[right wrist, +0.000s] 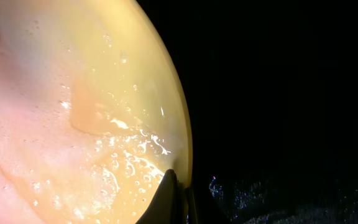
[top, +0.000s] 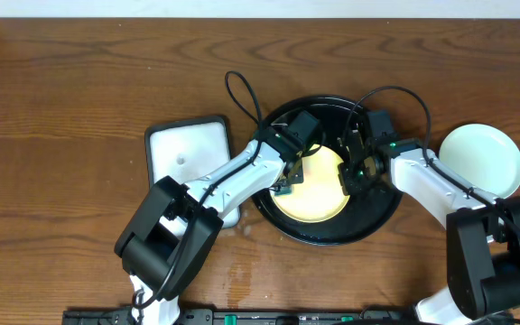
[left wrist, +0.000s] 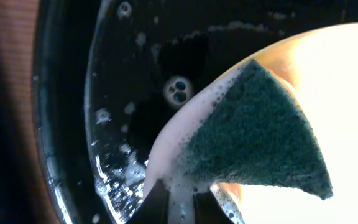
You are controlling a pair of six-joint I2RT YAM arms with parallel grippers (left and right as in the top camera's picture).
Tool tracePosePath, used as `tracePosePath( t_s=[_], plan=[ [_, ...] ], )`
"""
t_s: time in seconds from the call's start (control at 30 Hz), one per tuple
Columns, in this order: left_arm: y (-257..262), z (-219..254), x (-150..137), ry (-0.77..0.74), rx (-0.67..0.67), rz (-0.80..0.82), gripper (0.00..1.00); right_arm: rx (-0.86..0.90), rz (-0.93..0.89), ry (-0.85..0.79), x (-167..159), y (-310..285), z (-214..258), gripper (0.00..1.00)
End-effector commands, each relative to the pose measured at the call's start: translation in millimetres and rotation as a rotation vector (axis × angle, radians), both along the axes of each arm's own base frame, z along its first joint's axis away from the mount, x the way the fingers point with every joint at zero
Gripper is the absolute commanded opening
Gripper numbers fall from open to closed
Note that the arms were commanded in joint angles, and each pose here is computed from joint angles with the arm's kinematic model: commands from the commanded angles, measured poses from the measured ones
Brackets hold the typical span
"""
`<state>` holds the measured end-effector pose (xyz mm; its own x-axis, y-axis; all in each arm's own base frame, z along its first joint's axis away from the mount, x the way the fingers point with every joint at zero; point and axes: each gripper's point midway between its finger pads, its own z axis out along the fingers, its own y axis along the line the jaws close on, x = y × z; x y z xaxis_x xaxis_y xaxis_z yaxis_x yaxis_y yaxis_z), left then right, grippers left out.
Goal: Clean dirty plates on tray and stack at the side
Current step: 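Scrub the yellow plate with the sponge while the right gripper holds it, then return the sponge to the foam dish with the left gripper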
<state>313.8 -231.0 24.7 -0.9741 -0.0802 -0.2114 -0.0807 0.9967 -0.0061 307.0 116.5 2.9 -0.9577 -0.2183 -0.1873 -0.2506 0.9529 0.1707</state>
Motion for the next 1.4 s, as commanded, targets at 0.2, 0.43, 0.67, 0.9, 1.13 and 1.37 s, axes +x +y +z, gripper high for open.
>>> tracePosePath(
  t_s=[0.2,0.43,0.67,0.9,1.13,1.37],
  plan=[
    [32.6,60.5,13.9,-0.114,0.068,0.045,0.07,-0.038,0.054,0.089,-26.4,1.4,-21.5,0.01],
    [54.4,113.6,-1.7,-0.158,0.034,0.041,0.07,-0.035,0.054,0.078,-23.8,2.1,-21.2,0.01],
    [129.8,110.9,-12.1,-0.066,0.131,0.175,0.08,-0.030,0.028,0.076,-22.0,2.6,-21.0,0.01],
    [177.8,42.5,-22.2,0.023,0.125,0.286,0.09,-0.030,0.028,0.077,-22.3,2.5,-21.0,0.01],
    [173.7,46.7,-17.7,0.029,0.017,0.246,0.56,-0.030,0.030,0.078,-22.6,3.1,-21.0,0.01],
    [169.1,117.2,-23.0,-0.108,-0.072,0.236,0.75,-0.021,-0.050,0.092,-22.2,3.3,-21.0,0.08]
  ],
)
